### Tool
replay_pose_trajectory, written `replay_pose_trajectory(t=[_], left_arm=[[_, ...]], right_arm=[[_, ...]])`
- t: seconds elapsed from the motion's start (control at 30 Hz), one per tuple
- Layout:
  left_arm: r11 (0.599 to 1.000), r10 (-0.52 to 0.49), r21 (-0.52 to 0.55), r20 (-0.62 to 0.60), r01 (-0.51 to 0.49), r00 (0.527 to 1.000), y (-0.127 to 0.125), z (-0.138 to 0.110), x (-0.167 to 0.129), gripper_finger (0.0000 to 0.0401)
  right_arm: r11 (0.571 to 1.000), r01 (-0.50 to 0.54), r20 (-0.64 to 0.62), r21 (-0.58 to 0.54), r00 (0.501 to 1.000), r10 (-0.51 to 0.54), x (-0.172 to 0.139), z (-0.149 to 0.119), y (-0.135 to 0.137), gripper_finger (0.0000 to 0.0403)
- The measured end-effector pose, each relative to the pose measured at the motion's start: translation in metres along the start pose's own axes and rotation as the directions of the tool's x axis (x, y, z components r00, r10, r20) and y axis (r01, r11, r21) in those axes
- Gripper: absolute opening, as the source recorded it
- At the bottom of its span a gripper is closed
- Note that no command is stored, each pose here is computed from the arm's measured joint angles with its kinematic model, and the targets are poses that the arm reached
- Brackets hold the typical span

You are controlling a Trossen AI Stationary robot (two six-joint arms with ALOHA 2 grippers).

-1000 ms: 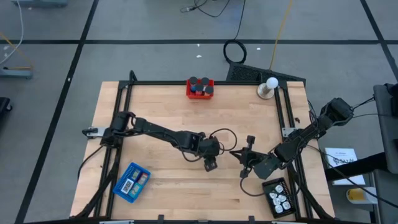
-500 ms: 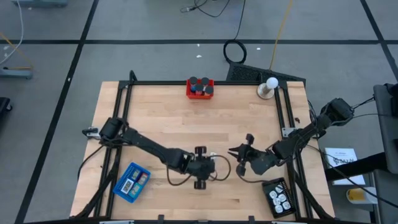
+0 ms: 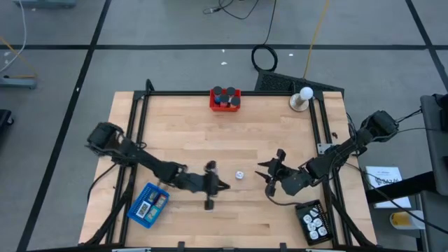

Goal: Pick & Place Office items
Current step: Put the dark blue charger adapter into the black bin

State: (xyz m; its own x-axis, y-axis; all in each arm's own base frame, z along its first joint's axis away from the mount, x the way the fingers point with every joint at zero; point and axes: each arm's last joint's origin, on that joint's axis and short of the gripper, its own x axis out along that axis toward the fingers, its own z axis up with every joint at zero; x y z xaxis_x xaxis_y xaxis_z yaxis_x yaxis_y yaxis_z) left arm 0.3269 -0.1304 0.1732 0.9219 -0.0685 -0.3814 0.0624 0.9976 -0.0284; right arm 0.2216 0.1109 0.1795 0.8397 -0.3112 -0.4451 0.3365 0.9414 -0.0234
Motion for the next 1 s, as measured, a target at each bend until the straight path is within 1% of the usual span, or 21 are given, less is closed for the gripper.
replay_pose_trajectory(t=[0.07,0.13,0.2,0.23,0.3,0.37,0.47,0.53,0.57,0.6,0.67,0.73,0.83,0.9,0.97,1.0], left_arm=[[0.999,0.029,-0.016,0.026,-0.028,0.999,0.006,-0.01,-0.017,0.0024],[0.997,0.033,-0.069,0.046,-0.029,0.998,0.013,-0.016,-0.029,0.0025],[0.995,0.046,-0.095,0.034,-0.043,0.998,0.022,-0.028,-0.041,0.0025],[0.993,0.059,-0.102,0.039,-0.055,0.997,0.026,-0.034,-0.045,0.0025],[0.991,0.088,-0.111,0.062,-0.081,0.994,0.033,-0.049,-0.054,0.0025],[0.988,0.108,-0.122,0.12,-0.093,0.987,0.039,-0.058,-0.061,0.002],[0.983,0.14,-0.144,0.185,-0.114,0.973,0.049,-0.071,-0.073,0.0006],[0.982,0.145,-0.148,0.217,-0.114,0.965,0.055,-0.076,-0.079,0.0004],[0.983,0.146,-0.145,0.242,-0.113,0.959,0.057,-0.077,-0.082,0.0007],[0.984,0.146,-0.137,0.27,-0.112,0.952,0.058,-0.076,-0.084,0.0011],[0.987,0.147,-0.11,0.307,-0.119,0.94,0.06,-0.075,-0.087,0.0018],[0.988,0.153,-0.081,0.314,-0.134,0.937,0.062,-0.074,-0.087,0.0019],[0.984,0.174,-0.082,0.312,-0.157,0.934,0.067,-0.073,-0.086,0.0012],[0.983,0.182,-0.078,0.304,-0.166,0.935,0.07,-0.074,-0.085,0.0006],[0.984,0.178,-0.061,0.289,-0.168,0.94,0.072,-0.075,-0.084,0.0004],[0.983,0.182,-0.053,0.286,-0.174,0.941,0.073,-0.075,-0.084,0.0005]], right_arm=[[1.0,0.013,0.0,0.014,1.0,-0.013,0.003,0.001,-0.003,0.0166],[0.999,-0.001,-0.016,0.037,1.0,0.001,0.008,0.004,-0.007,0.0181],[0.997,-0.048,-0.042,0.06,0.998,0.05,0.014,0.007,-0.011,0.0186],[0.995,-0.075,-0.06,0.073,0.995,0.079,0.017,0.011,-0.013,0.0183],[0.99,-0.102,-0.096,0.096,0.989,0.112,0.022,0.02,-0.017,0.016],[0.987,-0.11,-0.147,0.117,0.981,0.127,0.025,0.032,-0.02,0.0124],[0.991,-0.066,-0.266,0.118,0.959,0.095,0.027,0.051,-0.026,0.0056],[0.993,-0.027,-0.362,0.113,0.93,0.067,0.029,0.06,-0.029,0.0017],[0.995,-0.011,-0.396,0.103,0.917,0.051,0.032,0.065,-0.028,0.0009],[0.995,-0.006,-0.422,0.103,0.905,0.049,0.034,0.07,-0.027,0.0009],[0.994,-0.004,-0.465,0.109,0.884,0.054,0.044,0.077,-0.021,0.0027],[0.99,-0.033,-0.499,0.14,0.861,0.099,0.057,0.084,-0.014,0.0052],[0.985,-0.043,-0.553,0.168,0.823,0.13,0.083,0.088,-0.008,0.0096],[0.989,-0.038,-0.588,0.144,0.801,0.116,0.096,0.089,-0.005,0.0127],[0.995,-0.039,-0.623,0.087,0.778,0.085,0.105,0.088,-0.003,0.016],[0.996,-0.052,-0.626,0.07,0.775,0.085,0.11,0.088,-0.001,0.0176]])
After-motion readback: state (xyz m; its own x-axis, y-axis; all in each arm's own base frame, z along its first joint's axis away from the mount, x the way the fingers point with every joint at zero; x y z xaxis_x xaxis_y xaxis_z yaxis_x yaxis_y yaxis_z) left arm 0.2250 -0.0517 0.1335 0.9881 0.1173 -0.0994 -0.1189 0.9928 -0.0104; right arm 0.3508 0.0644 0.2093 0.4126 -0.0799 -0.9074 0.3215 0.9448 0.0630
